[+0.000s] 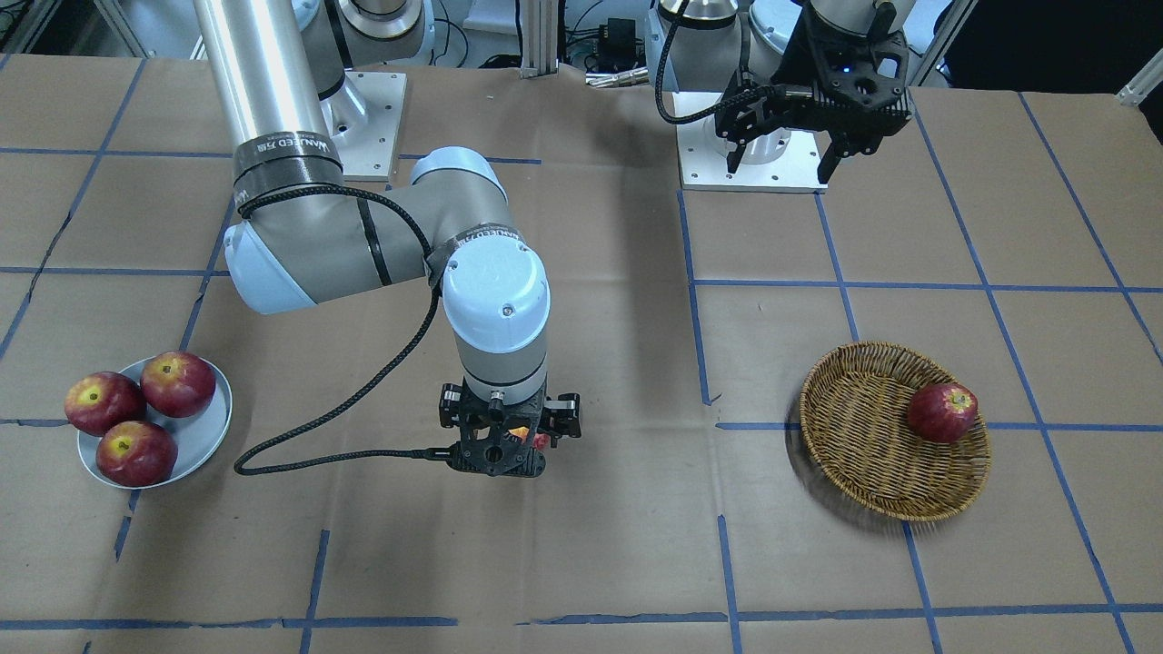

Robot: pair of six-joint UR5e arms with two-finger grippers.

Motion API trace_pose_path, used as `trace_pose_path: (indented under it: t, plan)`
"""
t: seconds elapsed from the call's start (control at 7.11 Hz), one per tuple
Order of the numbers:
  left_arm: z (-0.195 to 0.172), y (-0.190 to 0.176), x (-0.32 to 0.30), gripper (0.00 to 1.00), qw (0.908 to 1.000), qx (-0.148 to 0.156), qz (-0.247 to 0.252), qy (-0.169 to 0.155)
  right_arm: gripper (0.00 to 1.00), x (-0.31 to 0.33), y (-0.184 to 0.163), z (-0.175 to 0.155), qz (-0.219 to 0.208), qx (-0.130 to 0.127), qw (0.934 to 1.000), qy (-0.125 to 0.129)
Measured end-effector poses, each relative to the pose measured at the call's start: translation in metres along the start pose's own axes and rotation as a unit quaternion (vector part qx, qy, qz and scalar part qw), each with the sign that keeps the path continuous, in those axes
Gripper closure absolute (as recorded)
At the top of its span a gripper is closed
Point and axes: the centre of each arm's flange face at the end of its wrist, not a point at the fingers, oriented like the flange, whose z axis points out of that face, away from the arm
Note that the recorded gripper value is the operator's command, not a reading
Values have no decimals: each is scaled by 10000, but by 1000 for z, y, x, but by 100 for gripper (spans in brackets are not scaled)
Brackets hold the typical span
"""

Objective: Transfer apple from basket to plate
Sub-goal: 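Lower the right gripper onto the red-yellow apple and close it, then lift the apple and carry it with the right gripper over the plate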

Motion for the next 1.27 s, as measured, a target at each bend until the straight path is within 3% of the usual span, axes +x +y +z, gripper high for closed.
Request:
trace_pose_path:
  t: [0.7,0.84,0.99,1.27]
  plan:
    - [5,-7,1,1,9998,-47,172,-57,0,-9,37,72,-126,94,9999,-66]
    - [7,-7,3,1,9998,-61,200,-55,28,-15,41,79,-170,103,9998,-54]
    - [7,-7,4,1,9997,-72,214,-53,43,-16,43,82,-187,107,9998,-41]
    - [9,-7,5,1,9997,-87,210,-50,45,-15,41,79,-196,145,9997,-38]
